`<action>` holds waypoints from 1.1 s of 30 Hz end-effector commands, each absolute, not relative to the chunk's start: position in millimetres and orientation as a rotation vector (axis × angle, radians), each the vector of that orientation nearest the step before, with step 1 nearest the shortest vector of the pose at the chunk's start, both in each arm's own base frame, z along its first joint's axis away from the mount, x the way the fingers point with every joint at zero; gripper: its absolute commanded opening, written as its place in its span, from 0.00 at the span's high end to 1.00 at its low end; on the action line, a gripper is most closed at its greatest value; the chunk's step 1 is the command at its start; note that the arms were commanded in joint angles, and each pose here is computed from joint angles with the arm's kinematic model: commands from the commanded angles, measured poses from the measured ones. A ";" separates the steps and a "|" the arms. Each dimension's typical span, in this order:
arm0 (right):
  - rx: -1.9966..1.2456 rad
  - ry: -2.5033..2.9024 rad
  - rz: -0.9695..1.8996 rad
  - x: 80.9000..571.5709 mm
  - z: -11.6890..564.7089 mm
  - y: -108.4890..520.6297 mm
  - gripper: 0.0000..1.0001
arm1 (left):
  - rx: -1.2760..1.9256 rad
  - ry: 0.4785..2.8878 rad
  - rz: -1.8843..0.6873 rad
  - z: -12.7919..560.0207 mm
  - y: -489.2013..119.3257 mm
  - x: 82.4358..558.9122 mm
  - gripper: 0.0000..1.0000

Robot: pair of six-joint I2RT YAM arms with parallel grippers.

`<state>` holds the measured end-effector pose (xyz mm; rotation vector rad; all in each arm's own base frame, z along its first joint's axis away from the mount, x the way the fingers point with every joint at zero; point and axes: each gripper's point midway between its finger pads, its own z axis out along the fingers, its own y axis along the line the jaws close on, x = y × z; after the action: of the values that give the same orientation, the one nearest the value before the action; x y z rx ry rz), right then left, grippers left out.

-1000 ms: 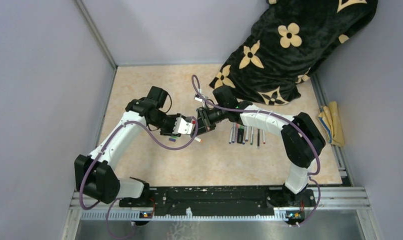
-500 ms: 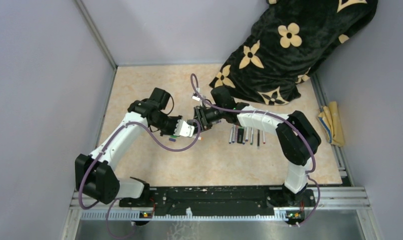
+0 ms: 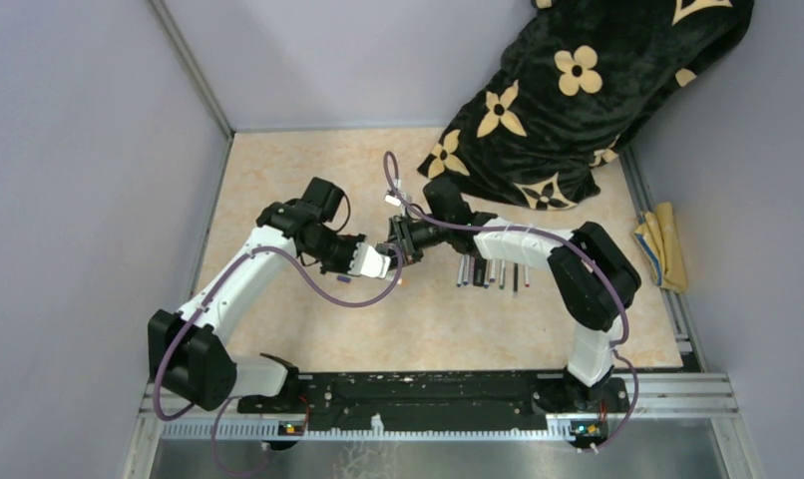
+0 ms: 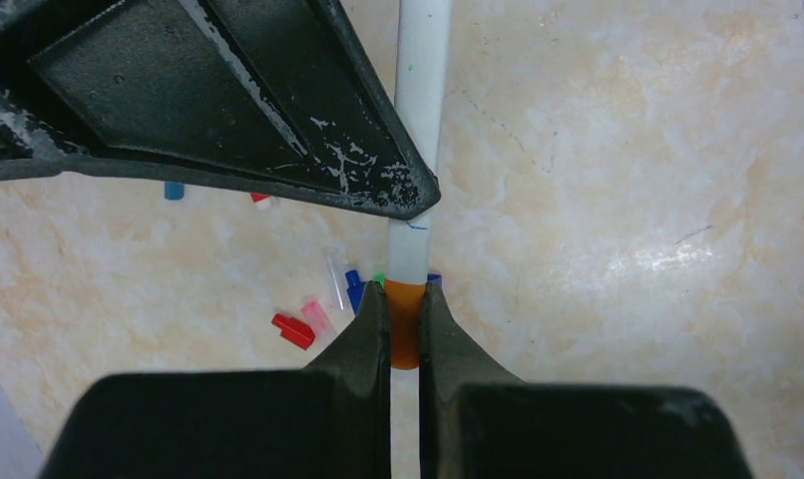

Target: Open the pen caps

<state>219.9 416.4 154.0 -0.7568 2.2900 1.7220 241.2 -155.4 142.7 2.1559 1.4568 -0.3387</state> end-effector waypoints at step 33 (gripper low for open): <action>-0.787 2.165 1.867 203.7 183.8 439.0 1.00 | 2.137 1.409 -0.239 152.3 -157.0 260.3 1.00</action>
<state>207.5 422.0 148.9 -0.7026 2.3084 1.8076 246.0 -151.8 143.1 2.1556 1.4680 -0.2998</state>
